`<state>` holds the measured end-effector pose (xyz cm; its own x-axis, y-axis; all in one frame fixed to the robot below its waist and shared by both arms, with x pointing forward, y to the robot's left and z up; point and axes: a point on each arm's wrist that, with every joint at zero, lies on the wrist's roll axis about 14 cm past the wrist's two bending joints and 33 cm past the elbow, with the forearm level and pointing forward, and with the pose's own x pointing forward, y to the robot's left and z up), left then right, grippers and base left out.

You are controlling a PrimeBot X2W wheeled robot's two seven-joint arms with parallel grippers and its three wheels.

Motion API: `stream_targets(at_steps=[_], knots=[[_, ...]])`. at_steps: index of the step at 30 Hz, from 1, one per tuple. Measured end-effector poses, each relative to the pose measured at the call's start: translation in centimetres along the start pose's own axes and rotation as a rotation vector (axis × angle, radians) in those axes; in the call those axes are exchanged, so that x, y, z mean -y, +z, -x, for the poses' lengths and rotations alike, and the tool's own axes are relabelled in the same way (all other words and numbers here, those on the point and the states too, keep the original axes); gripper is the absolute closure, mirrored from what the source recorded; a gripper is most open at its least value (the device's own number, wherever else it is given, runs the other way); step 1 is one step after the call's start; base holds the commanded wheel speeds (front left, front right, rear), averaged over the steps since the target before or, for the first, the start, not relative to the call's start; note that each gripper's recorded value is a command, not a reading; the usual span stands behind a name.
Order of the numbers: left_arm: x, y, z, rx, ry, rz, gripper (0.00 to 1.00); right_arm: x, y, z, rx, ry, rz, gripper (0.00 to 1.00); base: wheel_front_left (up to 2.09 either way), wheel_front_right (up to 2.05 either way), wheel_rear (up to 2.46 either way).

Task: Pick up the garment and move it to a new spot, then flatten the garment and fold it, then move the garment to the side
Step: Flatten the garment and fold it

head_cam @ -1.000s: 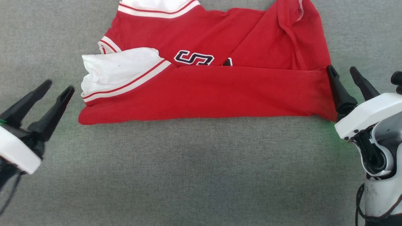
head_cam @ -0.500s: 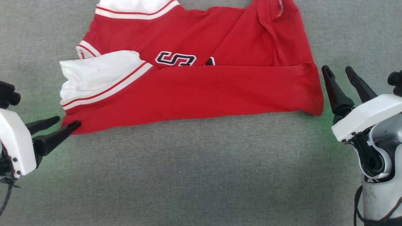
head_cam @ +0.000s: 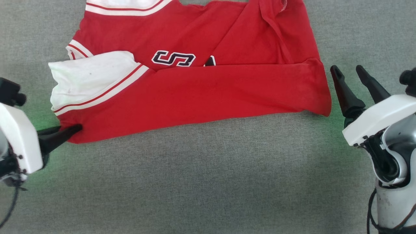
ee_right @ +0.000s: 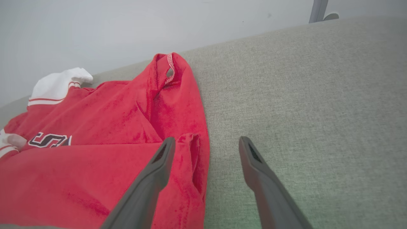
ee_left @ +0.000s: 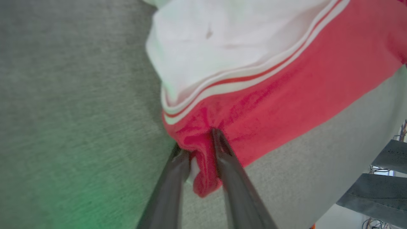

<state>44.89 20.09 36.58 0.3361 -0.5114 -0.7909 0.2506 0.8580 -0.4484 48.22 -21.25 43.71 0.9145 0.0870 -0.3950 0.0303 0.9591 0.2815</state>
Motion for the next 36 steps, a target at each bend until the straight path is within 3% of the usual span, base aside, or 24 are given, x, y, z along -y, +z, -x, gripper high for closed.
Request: stream_targets(at_steps=[13,20,22,23,36], knots=[[0.8,0.3,-0.7,0.040,-0.032,-0.018,1.00,-0.4,-5.9,0.3,-0.501,0.037,0.256,0.00,0.00,0.00,0.00],[1.0,0.4,-1.1,0.055,-0.047,-0.017,1.00,-1.1,-6.8,0.2,-0.583,0.057,0.268,0.00,0.00,0.00,0.00],[1.0,0.5,-1.2,0.061,-0.048,-0.017,1.00,-1.4,-7.4,0.3,-0.615,0.070,0.287,0.58,0.00,0.00,0.00],[1.0,0.6,-1.2,0.067,-0.048,-0.018,1.00,-1.5,-7.5,0.2,-0.618,0.075,0.293,1.00,0.00,0.00,0.00],[2.2,0.1,0.9,0.156,-0.070,0.003,1.00,-2.0,-5.7,1.0,-0.529,0.085,0.274,1.00,0.00,0.00,0.00]])
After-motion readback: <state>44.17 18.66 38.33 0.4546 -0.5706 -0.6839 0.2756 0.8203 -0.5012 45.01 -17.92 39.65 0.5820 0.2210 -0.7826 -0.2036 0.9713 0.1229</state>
